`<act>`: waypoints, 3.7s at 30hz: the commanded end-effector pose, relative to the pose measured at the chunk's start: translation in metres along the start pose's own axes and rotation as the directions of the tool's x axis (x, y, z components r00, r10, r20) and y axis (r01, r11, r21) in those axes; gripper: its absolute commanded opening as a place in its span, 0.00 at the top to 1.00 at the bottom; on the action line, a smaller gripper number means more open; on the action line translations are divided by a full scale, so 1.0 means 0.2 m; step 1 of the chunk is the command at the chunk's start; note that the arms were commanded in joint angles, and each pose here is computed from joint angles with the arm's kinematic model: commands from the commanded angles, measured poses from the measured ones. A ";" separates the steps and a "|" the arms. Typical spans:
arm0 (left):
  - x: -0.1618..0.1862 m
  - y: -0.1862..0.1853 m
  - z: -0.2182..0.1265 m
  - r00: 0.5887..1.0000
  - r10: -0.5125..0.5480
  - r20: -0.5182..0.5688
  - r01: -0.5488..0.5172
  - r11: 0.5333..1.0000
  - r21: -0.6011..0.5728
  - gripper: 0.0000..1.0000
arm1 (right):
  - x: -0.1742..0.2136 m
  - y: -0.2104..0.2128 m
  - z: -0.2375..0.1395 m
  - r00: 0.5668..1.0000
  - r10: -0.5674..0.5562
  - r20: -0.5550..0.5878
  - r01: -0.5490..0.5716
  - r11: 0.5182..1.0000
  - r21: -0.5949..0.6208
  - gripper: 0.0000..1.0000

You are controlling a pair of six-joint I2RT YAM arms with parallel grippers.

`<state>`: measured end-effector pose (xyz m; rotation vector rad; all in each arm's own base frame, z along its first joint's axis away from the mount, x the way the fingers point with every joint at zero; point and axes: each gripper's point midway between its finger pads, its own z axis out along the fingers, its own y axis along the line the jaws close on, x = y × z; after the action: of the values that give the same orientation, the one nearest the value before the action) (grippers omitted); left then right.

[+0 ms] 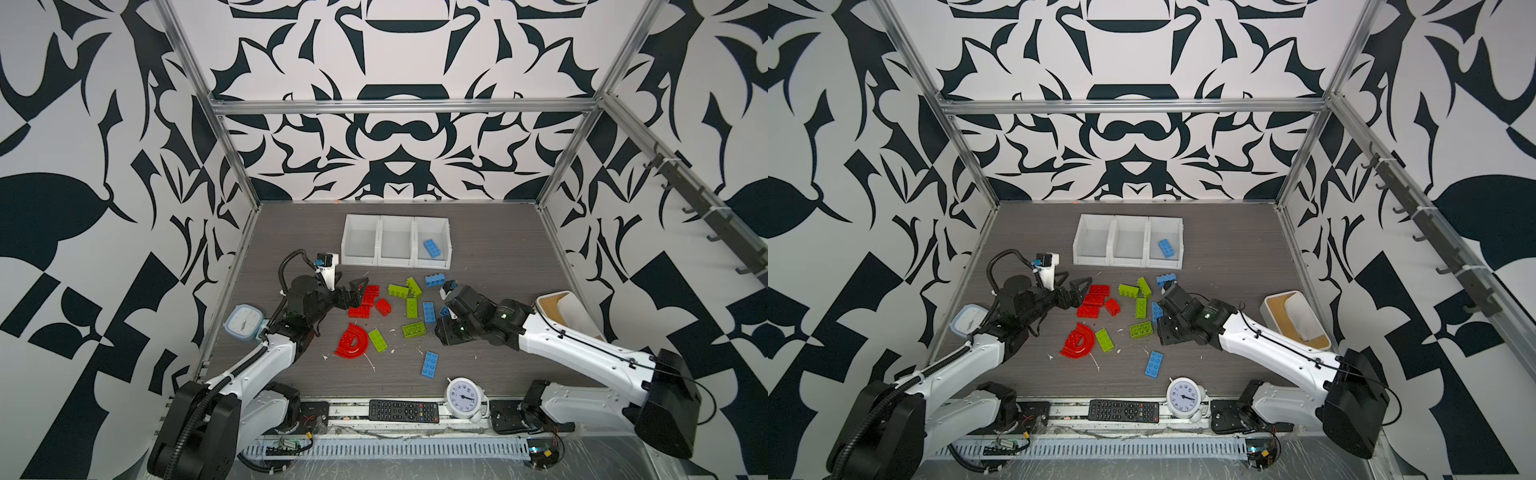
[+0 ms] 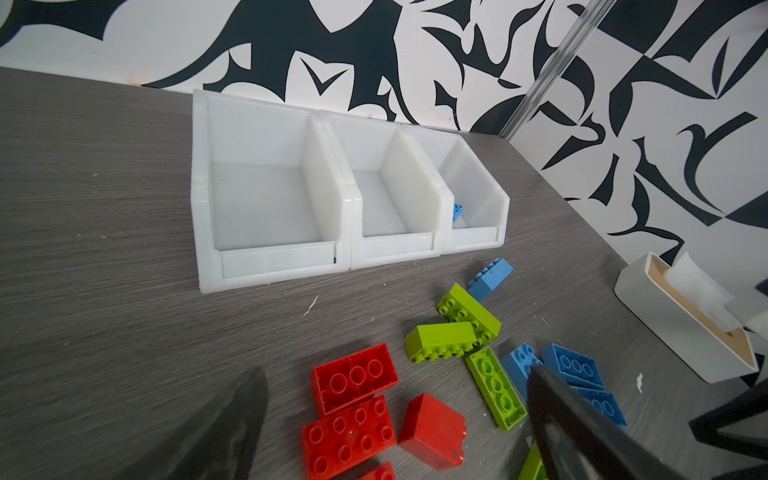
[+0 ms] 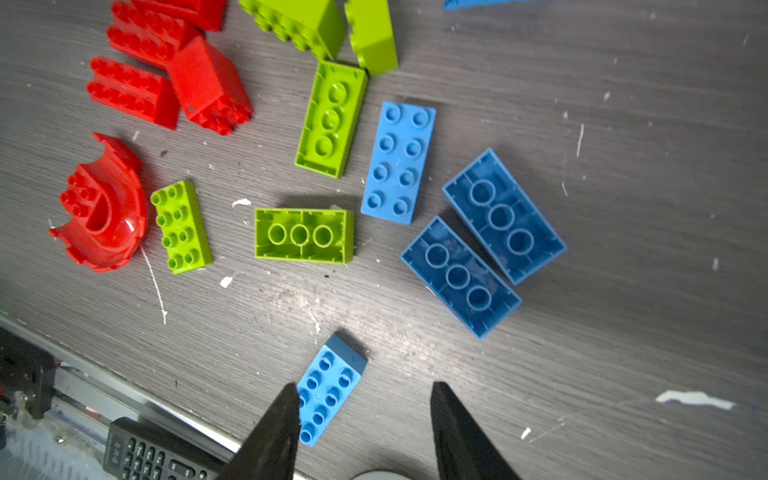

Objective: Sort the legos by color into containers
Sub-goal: 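Move the right gripper down to another small blue brick near the robot, then close the right gripper on the small blue brick and lift it, then carry the blue brick into the same bin compartment and open the right gripper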

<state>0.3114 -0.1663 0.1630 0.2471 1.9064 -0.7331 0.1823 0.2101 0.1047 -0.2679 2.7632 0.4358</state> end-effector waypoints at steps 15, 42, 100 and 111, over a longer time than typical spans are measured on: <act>-0.04 -0.03 0.01 1.000 0.008 0.009 -0.008 1.000 0.023 0.00 | 0.24 0.11 0.24 0.984 0.014 -0.175 -0.013 1.000 0.006 0.45; -0.04 -0.04 0.01 1.000 0.013 0.009 -0.014 0.999 0.031 0.00 | 0.24 0.19 0.36 0.970 -0.023 -0.240 0.022 1.000 -0.009 0.50; -0.04 -0.05 0.00 0.999 0.020 0.032 -0.022 0.999 0.047 0.00 | -1.70 -0.25 0.12 0.910 -0.084 0.405 0.144 0.982 -0.120 0.85; -0.04 -0.05 0.00 0.999 0.021 0.024 -0.022 0.999 0.044 0.00 | -1.77 -0.30 0.22 0.921 -0.066 0.383 0.125 0.983 -0.132 0.80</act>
<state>0.3113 -0.1719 0.1693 0.2783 1.8801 -0.7606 0.5289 0.2112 0.1407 -0.3082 2.4072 0.5773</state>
